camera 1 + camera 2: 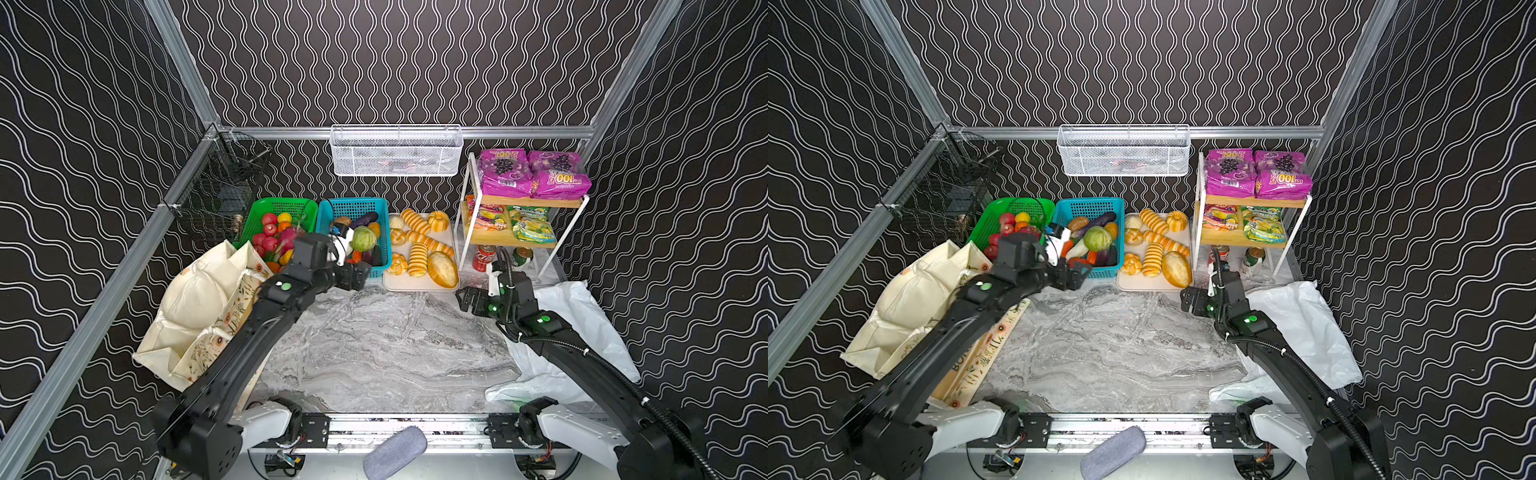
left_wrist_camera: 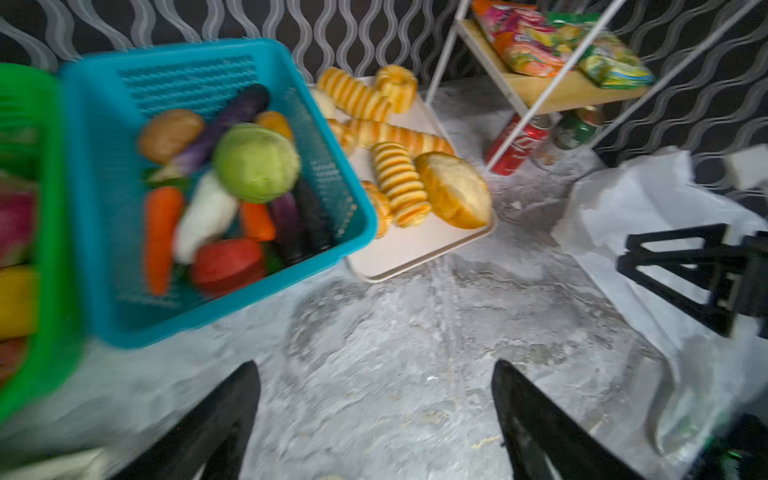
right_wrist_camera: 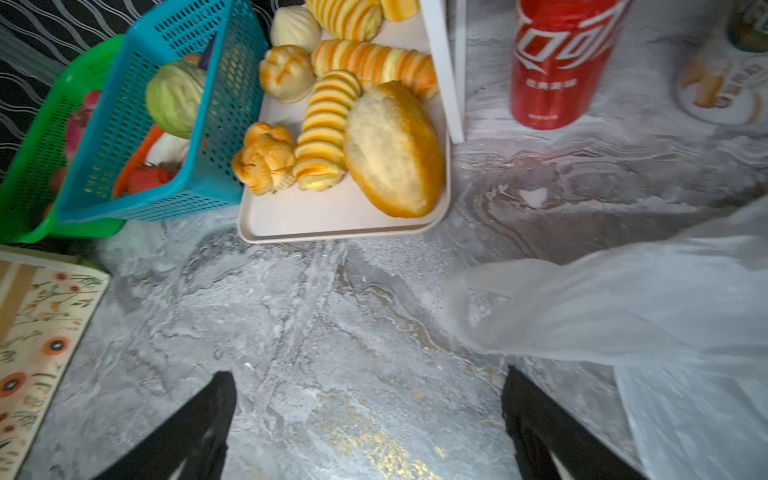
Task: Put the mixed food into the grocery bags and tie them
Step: 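Grasp the tote bag handle with the left gripper and lift it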
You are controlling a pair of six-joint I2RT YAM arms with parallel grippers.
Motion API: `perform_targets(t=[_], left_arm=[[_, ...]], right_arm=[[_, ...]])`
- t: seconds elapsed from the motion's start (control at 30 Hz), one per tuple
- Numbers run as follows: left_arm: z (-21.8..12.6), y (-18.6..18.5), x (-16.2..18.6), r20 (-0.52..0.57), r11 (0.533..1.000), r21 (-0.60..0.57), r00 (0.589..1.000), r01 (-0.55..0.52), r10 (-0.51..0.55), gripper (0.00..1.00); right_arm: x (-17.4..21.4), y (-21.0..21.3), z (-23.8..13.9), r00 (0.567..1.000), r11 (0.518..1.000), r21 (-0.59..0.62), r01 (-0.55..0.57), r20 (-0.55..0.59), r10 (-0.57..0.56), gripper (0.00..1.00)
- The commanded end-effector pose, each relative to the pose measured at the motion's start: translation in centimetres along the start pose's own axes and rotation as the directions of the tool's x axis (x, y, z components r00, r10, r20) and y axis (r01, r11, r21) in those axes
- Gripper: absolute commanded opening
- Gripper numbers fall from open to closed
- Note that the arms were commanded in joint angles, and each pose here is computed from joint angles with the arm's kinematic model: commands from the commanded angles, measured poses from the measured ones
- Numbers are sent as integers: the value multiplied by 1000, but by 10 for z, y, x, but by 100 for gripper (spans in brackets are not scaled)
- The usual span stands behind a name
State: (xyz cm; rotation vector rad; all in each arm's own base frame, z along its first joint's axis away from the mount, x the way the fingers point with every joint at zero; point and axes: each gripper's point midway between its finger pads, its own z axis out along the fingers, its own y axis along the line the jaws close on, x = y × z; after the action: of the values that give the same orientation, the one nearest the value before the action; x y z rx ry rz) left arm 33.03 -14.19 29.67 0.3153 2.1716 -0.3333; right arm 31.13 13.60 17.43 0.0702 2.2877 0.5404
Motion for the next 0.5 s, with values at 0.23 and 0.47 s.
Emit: perform_targets(t=[0.23,0.47], left_arm=[[-154,159,42,-336,692,-714,919,-107,-204,88],[-149,204,71,-323,642,-767,860,7,-394,89]], right_arm=[[-33,66,-17,995,968,-232,97,47,-89,100],[-18,160,-37,950,848,-432,307,93,-297,100]])
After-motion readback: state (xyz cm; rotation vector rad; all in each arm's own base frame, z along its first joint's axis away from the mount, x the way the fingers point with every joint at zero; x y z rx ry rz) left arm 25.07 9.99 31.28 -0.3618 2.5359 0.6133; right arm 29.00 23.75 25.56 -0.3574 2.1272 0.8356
